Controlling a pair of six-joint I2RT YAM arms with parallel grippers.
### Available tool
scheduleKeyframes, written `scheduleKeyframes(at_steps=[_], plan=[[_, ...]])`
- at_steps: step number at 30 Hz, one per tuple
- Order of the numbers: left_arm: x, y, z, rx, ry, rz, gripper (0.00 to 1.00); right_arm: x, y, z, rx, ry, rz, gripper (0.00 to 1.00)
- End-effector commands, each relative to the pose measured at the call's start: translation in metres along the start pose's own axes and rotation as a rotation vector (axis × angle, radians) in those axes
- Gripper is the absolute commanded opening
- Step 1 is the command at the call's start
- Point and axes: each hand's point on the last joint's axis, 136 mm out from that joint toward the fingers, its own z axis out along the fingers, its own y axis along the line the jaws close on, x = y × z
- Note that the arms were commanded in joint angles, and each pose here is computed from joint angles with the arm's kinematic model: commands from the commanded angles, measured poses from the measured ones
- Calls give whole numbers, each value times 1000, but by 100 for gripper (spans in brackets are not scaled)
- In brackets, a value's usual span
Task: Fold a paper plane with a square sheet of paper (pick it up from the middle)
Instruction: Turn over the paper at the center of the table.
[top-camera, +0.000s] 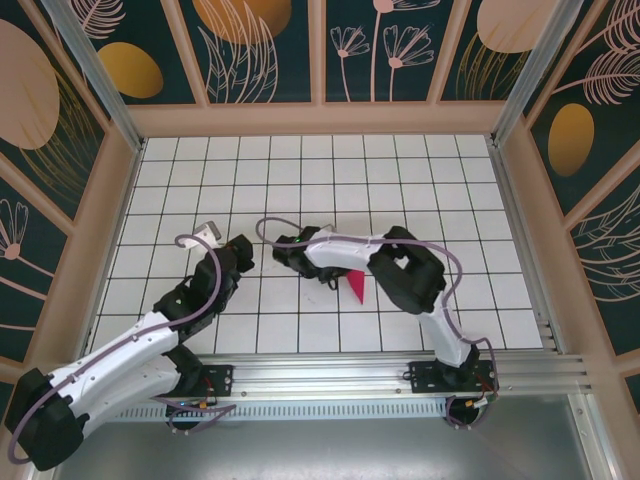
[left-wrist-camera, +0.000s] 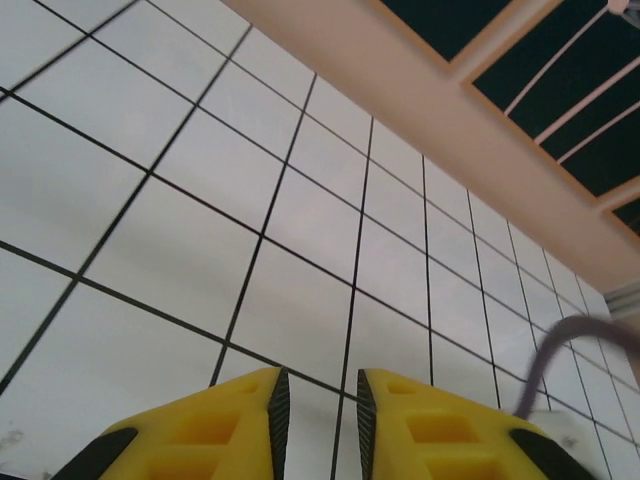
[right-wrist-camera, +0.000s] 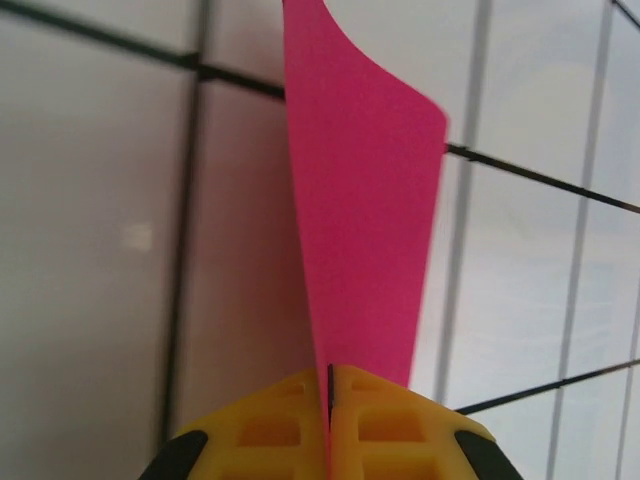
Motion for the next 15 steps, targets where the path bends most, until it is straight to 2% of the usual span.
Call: scheduleKeyframes(at_steps=[1, 3, 7, 8, 10, 12, 15], plan=[[-5, 17, -3, -61, -42, 3, 27, -1, 20, -14, -56, 14, -15, 14], [-5, 16, -4, -57, -38, 2, 28, -3, 34, -17, -114, 16, 3, 18], [1, 12, -1, -40, -9, 16, 29, -12, 48, -38, -271, -1, 50, 52], [3, 11, 1, -37, 1, 26, 30, -15, 50, -46, -327, -16, 54, 58], [8, 6, 4, -20, 24, 52, 32, -22, 44, -64, -403, -58, 91, 62], [14, -3, 8, 7, 57, 78, 34, -27, 33, -86, -511, -117, 145, 72], [29, -16, 17, 51, 129, 106, 35, -29, 19, -106, -769, -146, 261, 73]])
